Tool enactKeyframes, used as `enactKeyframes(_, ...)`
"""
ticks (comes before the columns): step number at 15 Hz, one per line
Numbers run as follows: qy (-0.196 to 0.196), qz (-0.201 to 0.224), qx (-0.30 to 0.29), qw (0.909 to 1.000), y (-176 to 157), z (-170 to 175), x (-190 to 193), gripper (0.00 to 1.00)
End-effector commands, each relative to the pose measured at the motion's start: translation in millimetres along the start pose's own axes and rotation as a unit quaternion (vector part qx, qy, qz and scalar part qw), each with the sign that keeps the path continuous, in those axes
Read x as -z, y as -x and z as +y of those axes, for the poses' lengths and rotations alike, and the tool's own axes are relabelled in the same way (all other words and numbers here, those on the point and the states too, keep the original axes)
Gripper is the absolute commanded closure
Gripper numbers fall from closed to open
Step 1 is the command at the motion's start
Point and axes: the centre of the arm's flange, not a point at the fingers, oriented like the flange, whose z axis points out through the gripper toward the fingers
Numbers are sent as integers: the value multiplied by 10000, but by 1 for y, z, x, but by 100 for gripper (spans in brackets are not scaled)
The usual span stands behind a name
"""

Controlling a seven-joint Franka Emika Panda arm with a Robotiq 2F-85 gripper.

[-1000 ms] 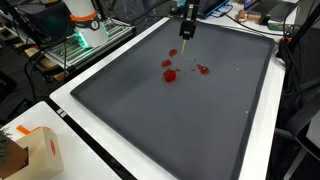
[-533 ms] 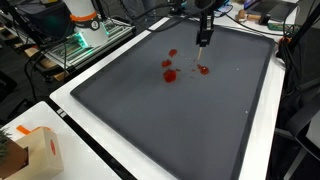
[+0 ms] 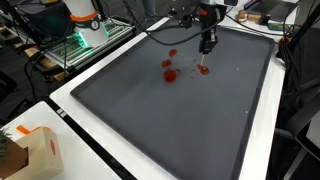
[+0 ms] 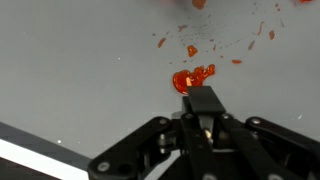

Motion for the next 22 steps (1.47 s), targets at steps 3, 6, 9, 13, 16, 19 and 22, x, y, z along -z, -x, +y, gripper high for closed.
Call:
enactKeyframes(3, -148, 96, 428, 9989, -5, 1, -16, 97)
enactKeyframes(6, -95, 167, 550, 9983, -9, 2, -20, 97)
enactKeyframes(9, -78, 257, 629, 9977, -12, 4, -26, 97)
enactKeyframes(13, -120, 300, 693, 9971, -13, 5, -33, 97)
enactKeyframes(16, -175, 325, 749, 9965, -14, 7, -37, 97)
enactKeyframes(19, -198, 322, 780, 9962, -15, 9, -41, 97)
enactKeyframes(22, -257, 285, 819, 9959, -16, 10, -47, 97)
